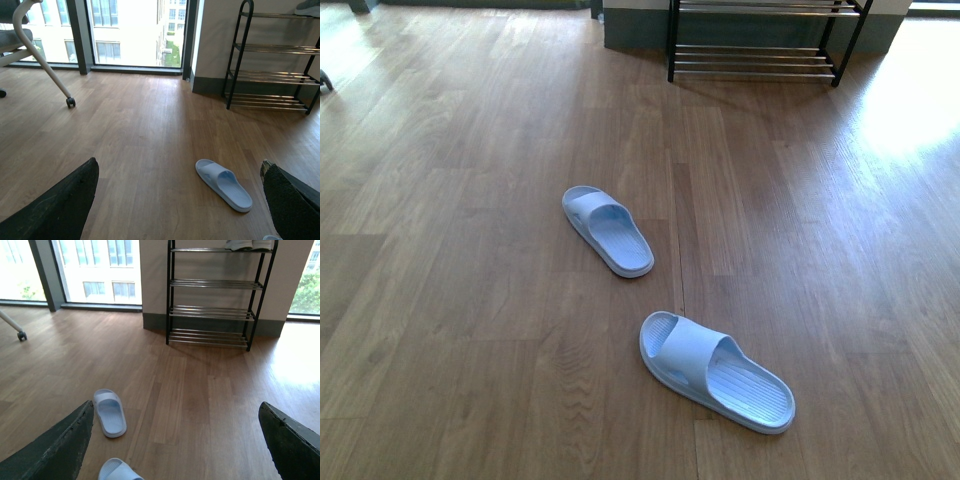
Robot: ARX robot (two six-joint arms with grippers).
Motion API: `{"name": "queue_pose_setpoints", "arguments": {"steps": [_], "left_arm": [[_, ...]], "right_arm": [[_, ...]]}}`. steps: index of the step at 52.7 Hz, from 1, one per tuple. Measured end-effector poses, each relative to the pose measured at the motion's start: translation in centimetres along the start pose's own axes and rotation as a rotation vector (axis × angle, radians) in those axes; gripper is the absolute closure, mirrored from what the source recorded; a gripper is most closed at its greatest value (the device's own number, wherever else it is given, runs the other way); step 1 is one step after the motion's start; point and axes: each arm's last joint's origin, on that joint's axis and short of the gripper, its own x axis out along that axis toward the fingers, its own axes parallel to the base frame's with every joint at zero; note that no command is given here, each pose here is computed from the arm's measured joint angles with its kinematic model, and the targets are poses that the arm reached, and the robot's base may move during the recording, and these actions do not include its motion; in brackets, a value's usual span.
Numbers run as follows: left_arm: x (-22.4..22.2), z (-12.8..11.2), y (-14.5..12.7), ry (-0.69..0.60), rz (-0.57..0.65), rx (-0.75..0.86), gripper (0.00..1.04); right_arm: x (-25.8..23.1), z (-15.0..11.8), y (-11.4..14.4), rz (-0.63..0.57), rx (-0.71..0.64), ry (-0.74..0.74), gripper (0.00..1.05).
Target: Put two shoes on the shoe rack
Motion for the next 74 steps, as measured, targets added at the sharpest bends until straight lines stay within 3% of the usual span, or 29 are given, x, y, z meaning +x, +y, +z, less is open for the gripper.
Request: {"name": "queue_pose_setpoints", "arguments": {"steps": [41,45,51,61,64,68,74], "left_arm": [[0.0,0.0,0.0,0.000,-0.003,0.000,0.09],[0.0,0.0,0.0,0.000,-0.003,0.000,0.09],[0.0,0.0,0.0,0.000,-0.003,0.000,0.09],[0.0,0.0,0.0,0.000,-0.003,0.000,0.09],[0.0,0.0,0.0,0.000,-0.004,0.000,0.09],[0.0,0.0,0.0,0.000,-0.003,0.000,0.09],[0.0,0.0,0.0,0.000,-0.003,0.000,0.09]], "right_arm": [[0.0,0.0,0.0,-0.003,0.000,0.001,0.09],[0.1,-0.6,0.0,-0.064,0.030,0.118,0.09],[1.7,-0.2,-1.0,-0.090,0.034,0.165,0.09],[8.2,2.0,-3.6,-0.166,-0.093,0.176,0.09],[11.6,0.8,-4.4,-0.170,-0.147,0.241,0.09],[15.3,-2.7,-5.2,-0.165,-0.195,0.380,0.09],[17.5,-7.4,-5.6,-0.133,-0.221,0.544,0.09]]}}
